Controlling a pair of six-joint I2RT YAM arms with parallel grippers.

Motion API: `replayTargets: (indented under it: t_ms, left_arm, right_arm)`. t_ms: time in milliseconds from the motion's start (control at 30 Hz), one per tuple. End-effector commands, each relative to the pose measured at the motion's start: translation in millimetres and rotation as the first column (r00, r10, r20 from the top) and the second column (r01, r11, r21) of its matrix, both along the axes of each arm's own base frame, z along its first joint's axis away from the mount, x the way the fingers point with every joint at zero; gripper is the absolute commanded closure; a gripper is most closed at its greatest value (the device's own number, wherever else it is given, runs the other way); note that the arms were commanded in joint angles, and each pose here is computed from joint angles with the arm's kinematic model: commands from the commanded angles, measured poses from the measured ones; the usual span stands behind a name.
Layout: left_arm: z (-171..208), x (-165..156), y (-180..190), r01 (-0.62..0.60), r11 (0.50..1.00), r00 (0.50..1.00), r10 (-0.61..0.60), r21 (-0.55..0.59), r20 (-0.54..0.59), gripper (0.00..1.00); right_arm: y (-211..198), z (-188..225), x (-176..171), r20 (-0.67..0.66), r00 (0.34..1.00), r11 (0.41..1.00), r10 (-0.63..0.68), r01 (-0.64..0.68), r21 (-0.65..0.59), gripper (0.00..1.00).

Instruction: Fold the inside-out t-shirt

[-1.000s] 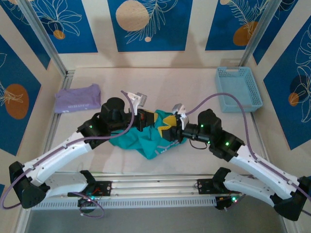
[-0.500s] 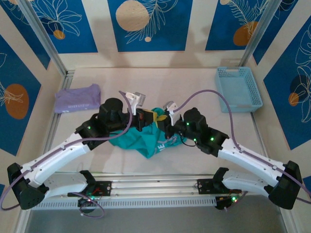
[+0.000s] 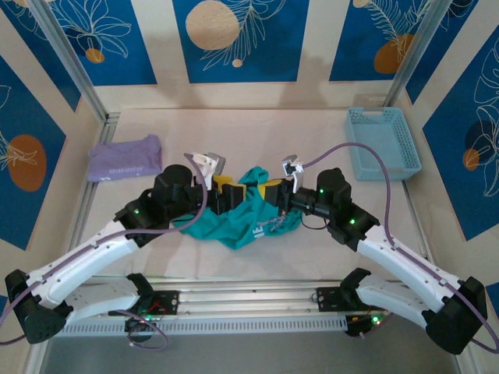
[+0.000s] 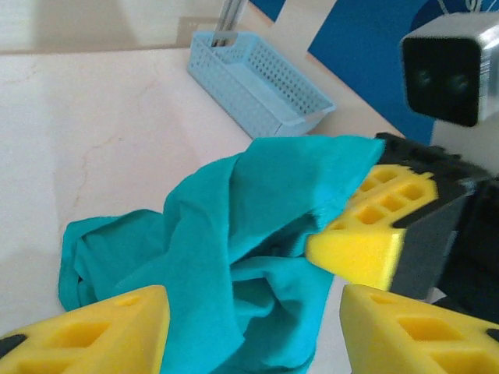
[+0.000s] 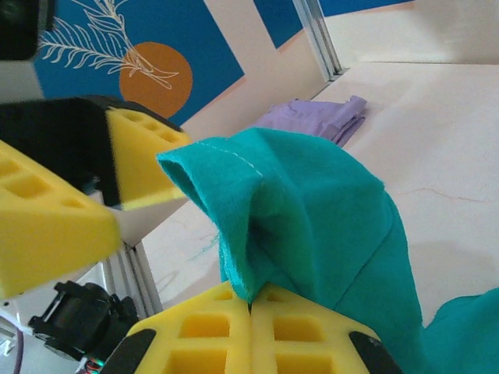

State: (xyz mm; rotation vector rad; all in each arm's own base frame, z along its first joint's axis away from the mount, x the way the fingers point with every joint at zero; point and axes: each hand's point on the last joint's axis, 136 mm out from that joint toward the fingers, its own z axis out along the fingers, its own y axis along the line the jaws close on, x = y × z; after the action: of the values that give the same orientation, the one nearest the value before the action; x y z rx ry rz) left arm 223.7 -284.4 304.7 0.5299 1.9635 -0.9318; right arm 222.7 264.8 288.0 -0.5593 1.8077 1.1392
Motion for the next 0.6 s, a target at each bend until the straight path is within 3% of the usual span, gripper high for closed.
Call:
replayTargets:
  t_ms: [0,100,200,267,333,433,567]
  left_arm:
    - [-19,6,-4,-0.002,0.997,1.0,0.003,0.08,-0.007,0.4]
    - [-24,21,-4,-0.051,0.992,0.999,0.049,0.118,0.014,0.47]
    - [-24,24,-11,-0.018,0.994,1.0,0.018,0.109,0.001,0.7]
    - [-17,15,-17,0.054,0.997,0.999,-0.053,0.046,-0.012,0.87]
    - [1,-1,-22,0.163,0.984,0.987,-0.164,-0.071,-0.001,0.97]
    - [32,-37,-22,0.359,0.909,0.933,-0.351,-0.212,0.075,0.99]
    - [50,-76,-16,0.533,0.806,0.846,-0.504,-0.257,0.175,0.97]
  right_arm:
    - [1,15,-7,0.022,0.999,0.998,0.036,-0.037,0.055,1.0]
    - [0,15,-12,0.036,0.998,0.997,0.057,-0.058,0.049,1.0]
    - [-8,15,-14,0.06,0.997,0.998,0.051,-0.053,0.031,1.0]
    - [-17,12,-11,0.07,0.997,1.0,0.02,-0.02,0.004,1.0]
    - [-28,5,-7,0.062,0.998,1.0,-0.003,0.005,-0.027,1.0]
    - [-40,-5,1,0.016,0.999,0.998,-0.028,0.029,-0.056,1.0]
    - [-42,-5,1,-0.024,0.999,0.999,0.024,-0.025,-0.046,1.0]
